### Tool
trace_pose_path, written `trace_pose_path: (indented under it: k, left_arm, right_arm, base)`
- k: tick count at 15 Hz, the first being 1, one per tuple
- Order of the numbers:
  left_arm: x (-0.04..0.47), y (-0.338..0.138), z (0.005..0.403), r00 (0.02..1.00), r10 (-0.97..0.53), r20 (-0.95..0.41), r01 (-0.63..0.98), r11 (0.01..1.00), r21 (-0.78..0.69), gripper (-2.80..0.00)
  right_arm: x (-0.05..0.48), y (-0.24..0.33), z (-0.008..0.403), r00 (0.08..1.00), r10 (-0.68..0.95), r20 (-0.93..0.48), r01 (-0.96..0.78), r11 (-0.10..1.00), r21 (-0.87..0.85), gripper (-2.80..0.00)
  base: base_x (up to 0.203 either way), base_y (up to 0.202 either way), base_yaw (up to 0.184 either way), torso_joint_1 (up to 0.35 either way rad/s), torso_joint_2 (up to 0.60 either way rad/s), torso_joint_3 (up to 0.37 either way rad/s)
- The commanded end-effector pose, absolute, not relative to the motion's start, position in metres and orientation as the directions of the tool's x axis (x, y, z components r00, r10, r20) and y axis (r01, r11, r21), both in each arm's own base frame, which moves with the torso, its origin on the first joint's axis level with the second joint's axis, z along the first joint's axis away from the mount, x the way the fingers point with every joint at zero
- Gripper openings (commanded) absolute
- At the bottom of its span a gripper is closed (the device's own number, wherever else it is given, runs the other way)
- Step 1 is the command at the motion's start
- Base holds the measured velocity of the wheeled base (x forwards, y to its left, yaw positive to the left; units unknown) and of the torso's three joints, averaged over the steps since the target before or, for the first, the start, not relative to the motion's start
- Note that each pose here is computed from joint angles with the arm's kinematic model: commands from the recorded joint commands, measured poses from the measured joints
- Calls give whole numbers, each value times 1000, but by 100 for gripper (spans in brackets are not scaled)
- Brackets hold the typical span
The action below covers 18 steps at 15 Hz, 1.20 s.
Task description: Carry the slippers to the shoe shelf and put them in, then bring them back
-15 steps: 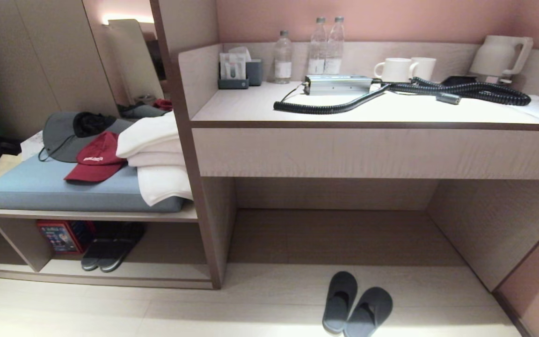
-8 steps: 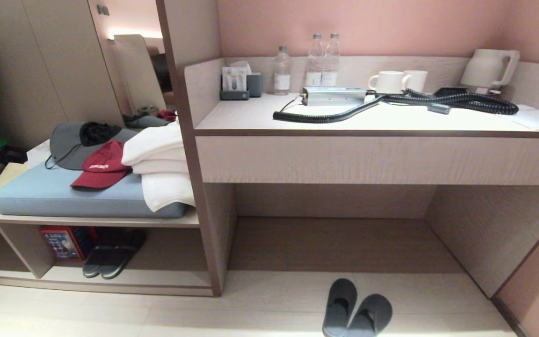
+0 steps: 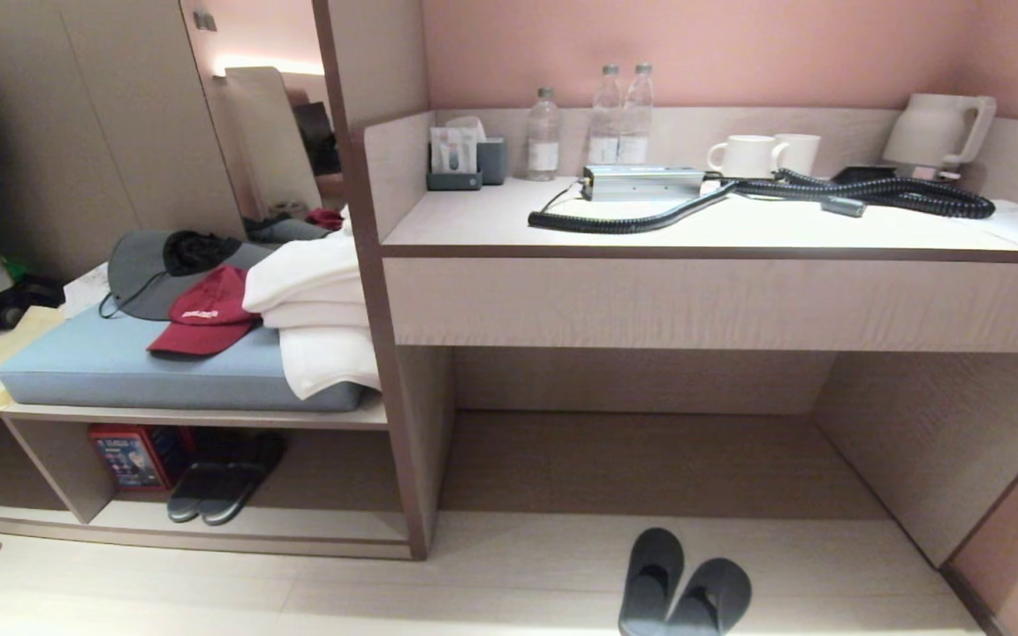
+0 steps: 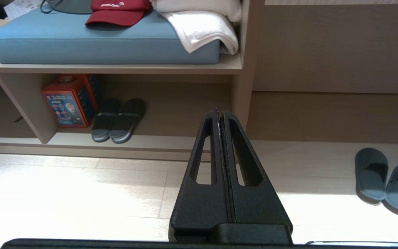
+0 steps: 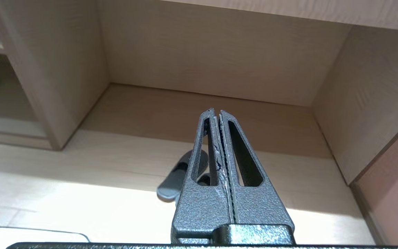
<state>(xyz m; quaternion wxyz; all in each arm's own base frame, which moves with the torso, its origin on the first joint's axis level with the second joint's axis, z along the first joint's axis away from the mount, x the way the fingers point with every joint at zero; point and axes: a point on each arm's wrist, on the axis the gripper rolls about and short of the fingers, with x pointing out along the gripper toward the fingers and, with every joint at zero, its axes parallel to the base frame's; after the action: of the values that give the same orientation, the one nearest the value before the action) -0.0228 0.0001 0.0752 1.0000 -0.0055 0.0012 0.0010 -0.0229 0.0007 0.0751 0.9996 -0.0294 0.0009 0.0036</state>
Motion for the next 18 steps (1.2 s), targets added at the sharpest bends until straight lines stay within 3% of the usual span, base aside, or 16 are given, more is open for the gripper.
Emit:
trace_pose_path:
  k: [1, 18]
  left_arm:
    - [-23, 0, 75, 1000, 3, -3, -3, 1000, -12, -280]
    - [-23, 0, 75, 1000, 2, -3, -2, 1000, -12, -280]
  right_arm:
    - [-23, 1, 75, 1000, 8, 0, -8, 998, -60, -280]
    - [-23, 1, 75, 1000, 8, 0, -8, 998, -60, -280]
  base:
    - [1, 157, 3, 3, -3, -1]
    - [0, 196, -2, 2, 2, 3]
